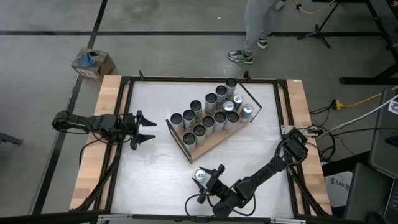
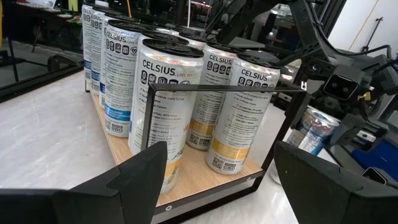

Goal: Place canned beverage on shelf
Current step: Put the blue soda can on the shelf

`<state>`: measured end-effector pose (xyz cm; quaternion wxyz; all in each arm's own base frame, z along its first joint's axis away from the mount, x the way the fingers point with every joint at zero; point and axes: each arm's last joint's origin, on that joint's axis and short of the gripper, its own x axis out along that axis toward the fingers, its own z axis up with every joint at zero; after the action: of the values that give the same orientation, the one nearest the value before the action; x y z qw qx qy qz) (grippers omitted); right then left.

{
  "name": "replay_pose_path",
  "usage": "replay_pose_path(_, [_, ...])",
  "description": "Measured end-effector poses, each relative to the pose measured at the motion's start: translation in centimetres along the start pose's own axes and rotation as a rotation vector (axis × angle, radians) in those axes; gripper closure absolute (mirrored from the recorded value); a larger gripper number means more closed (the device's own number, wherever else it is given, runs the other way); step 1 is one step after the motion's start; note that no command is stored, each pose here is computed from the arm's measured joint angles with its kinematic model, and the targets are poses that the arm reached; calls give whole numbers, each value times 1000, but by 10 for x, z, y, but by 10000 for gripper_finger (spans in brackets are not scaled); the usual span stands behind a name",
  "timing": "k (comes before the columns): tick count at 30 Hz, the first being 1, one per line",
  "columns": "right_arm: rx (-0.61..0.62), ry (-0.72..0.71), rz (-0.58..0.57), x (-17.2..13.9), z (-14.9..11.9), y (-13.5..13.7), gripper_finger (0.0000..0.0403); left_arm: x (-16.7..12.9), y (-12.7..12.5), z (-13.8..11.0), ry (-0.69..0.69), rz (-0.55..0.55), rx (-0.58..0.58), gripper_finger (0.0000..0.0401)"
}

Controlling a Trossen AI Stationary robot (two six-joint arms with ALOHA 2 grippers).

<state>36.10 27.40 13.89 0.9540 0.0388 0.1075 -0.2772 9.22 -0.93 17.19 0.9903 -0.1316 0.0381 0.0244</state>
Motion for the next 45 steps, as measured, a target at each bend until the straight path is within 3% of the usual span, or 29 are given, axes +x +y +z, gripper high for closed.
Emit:
replay_pose_path(8, [-64,31,1,-13,6,-5,176,0,0,0,0,0,0,112])
replay_pose_path(22, [-93,172,-126,-62,36,-61,177,0,0,0,0,-1,0,112])
replay_pose_path(38, [-116,21,-207,-121,48,-107,177,0,0,0,0,0,0,112])
replay_pose_path(45, [-34,10,-198,-128,49,-142,178,0,0,0,-1,0,0,112])
